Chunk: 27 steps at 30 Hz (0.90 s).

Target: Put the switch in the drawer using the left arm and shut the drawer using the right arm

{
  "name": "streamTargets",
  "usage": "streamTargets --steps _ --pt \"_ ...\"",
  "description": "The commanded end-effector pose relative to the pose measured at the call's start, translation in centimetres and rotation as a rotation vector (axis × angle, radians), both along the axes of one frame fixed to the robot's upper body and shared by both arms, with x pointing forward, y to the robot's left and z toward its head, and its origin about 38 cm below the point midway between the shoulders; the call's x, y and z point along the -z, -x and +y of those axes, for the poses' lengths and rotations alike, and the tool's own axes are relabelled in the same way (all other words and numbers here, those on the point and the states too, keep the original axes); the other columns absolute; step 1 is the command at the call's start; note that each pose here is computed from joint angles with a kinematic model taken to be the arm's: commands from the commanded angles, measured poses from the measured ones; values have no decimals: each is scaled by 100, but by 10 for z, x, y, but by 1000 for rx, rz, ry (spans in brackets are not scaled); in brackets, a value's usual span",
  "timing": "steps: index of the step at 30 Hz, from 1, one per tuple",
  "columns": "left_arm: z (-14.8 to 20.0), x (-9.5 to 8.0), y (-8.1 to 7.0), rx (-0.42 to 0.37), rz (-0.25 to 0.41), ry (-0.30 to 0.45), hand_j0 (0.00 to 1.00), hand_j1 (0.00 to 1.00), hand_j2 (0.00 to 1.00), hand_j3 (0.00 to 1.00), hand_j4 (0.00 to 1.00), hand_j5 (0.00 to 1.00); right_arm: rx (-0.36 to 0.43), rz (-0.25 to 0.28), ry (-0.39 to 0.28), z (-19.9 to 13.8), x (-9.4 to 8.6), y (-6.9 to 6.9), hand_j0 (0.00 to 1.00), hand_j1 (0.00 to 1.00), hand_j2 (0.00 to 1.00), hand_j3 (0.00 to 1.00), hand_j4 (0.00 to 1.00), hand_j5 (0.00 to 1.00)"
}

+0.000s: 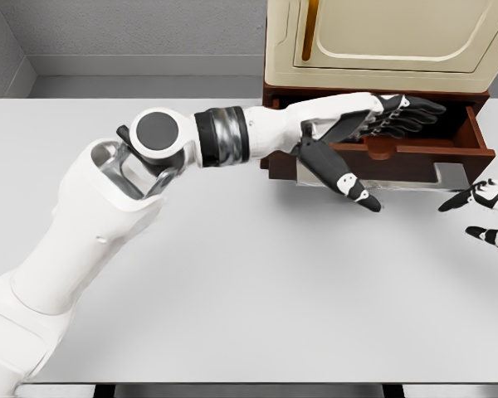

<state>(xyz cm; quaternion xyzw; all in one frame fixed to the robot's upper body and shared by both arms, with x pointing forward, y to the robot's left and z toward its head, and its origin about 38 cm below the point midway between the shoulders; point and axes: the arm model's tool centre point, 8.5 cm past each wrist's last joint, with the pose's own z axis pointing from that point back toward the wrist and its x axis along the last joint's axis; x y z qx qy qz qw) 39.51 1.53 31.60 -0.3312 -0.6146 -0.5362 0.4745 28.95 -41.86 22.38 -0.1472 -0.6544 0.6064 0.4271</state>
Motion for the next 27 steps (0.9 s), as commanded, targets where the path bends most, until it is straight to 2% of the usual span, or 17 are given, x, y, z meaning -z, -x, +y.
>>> streamTargets --steps 1,2,3,4,6,8,10,12,14,17,19,20,21,23,25,27 --pt "30 -9 1 -7 -32 10 100 100 100 100 100 100 2 0 -10 0 -1 -1 65 65 65 65 65 65" --pt "41 -10 -2 -26 -49 22 100 100 100 100 100 100 3 -6 -9 0 -3 -1 65 65 65 65 65 65" --pt "61 -9 -7 -62 -72 64 100 100 100 100 100 100 2 -6 -8 0 -3 -2 65 65 65 65 65 65" --pt "79 -13 -11 -96 -109 119 100 100 100 100 100 100 3 -9 -10 0 -3 -2 65 65 65 65 65 65" --pt "105 -24 -15 -144 -168 170 100 100 100 100 100 100 3 -8 -8 0 -3 -2 65 65 65 65 65 65" --pt "127 -27 -17 -171 -163 210 100 100 100 100 100 100 7 -15 -9 -2 -5 -4 65 65 65 65 65 65" --pt "146 -28 -18 -186 -145 209 100 100 100 100 100 100 8 -13 -12 -1 -4 -4 65 65 65 65 65 65" --pt "165 -4 -17 -234 -92 192 100 100 100 100 100 100 7 -18 -13 0 -4 -5 65 65 65 65 65 65" --pt "202 23 -13 -338 -34 203 100 100 100 100 100 100 4 -17 -12 1 -3 -5 65 65 65 65 65 65" --pt "263 36 -5 -496 -12 225 100 100 100 100 100 100 4 -19 -13 1 -3 -5 65 65 65 65 65 65" --pt "295 42 3 -583 -5 247 100 100 100 100 100 100 5 -28 -24 4 -2 -6 65 65 65 65 65 65" --pt "307 44 7 -620 -3 257 100 100 100 100 100 100 -4 -16 -29 7 3 -6 65 65 65 65 65 65" --pt "310 52 8 -634 12 246 100 100 100 100 100 100 -5 -16 -32 9 4 -6 65 65 65 65 65 65" --pt "322 80 4 -690 74 215 100 100 100 100 100 100 -5 -17 -26 9 5 -6 65 65 65 65 65 65" --pt "326 109 6 -736 109 163 100 100 100 100 100 100 2 -15 -27 7 6 -7 65 65 65 65 65 65" --pt "326 120 8 -747 136 176 100 100 100 100 100 100 10 -22 -35 6 6 -8 66 66 66 66 66 66"
